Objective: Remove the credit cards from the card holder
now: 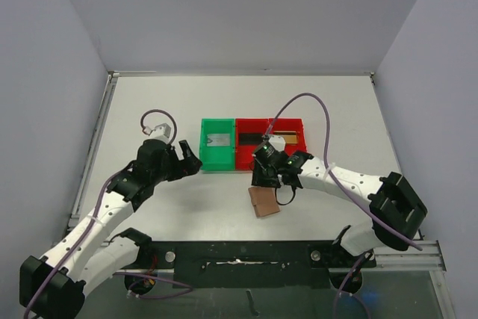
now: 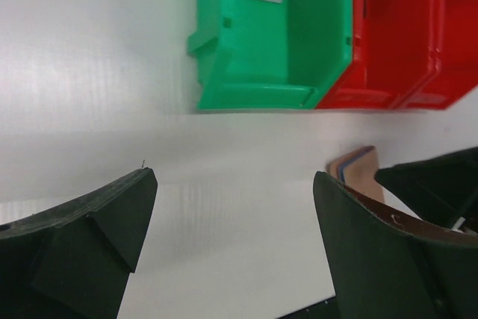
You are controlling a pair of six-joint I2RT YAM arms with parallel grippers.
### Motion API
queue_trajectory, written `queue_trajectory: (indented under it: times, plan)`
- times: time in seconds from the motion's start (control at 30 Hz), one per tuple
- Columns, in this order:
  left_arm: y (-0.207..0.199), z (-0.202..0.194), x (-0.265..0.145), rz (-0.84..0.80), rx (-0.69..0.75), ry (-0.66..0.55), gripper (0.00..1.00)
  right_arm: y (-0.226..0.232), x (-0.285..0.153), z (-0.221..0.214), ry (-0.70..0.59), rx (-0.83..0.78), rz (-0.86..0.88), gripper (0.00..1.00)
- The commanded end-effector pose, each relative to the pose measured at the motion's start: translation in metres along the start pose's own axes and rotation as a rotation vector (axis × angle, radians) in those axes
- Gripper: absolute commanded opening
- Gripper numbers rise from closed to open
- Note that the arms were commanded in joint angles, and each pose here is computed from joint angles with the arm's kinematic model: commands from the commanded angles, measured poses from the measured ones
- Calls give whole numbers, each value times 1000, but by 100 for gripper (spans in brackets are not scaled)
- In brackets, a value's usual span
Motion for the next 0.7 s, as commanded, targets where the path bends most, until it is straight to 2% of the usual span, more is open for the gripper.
queue_trajectory:
  times: [0.0, 0.1, 0.23, 0.33, 0.53, 0.67]
  plan:
    - [-53, -28, 4, -310, -10, 182, 86, -20, 3, -15, 15, 95, 15, 40]
    - [-77, -62, 7, -422, -8, 324, 85, -30, 9, -33, 29, 161, 76, 40]
    - [-95, -100, 13, -450, 23, 437, 85, -38, 14, -51, 42, 235, 133, 39]
    - [-104, -121, 21, -479, -25, 511, 85, -41, 18, -63, 59, 277, 175, 38]
    - [-108, -152, 39, -467, -31, 600, 84, -43, 24, -76, 70, 343, 256, 35]
    - [-116, -168, 48, -493, -54, 653, 78, -41, 25, -78, 60, 388, 298, 35]
Point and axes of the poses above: each gripper's point midway between its finger pads, its own x axis out along the fingers, its own y axis along the line the jaws close on, z = x × y, the point moved 2 cm from there along -x, back along the fingers, and after that the axes turned 7 degrees about -x, right-handed, at the moved point
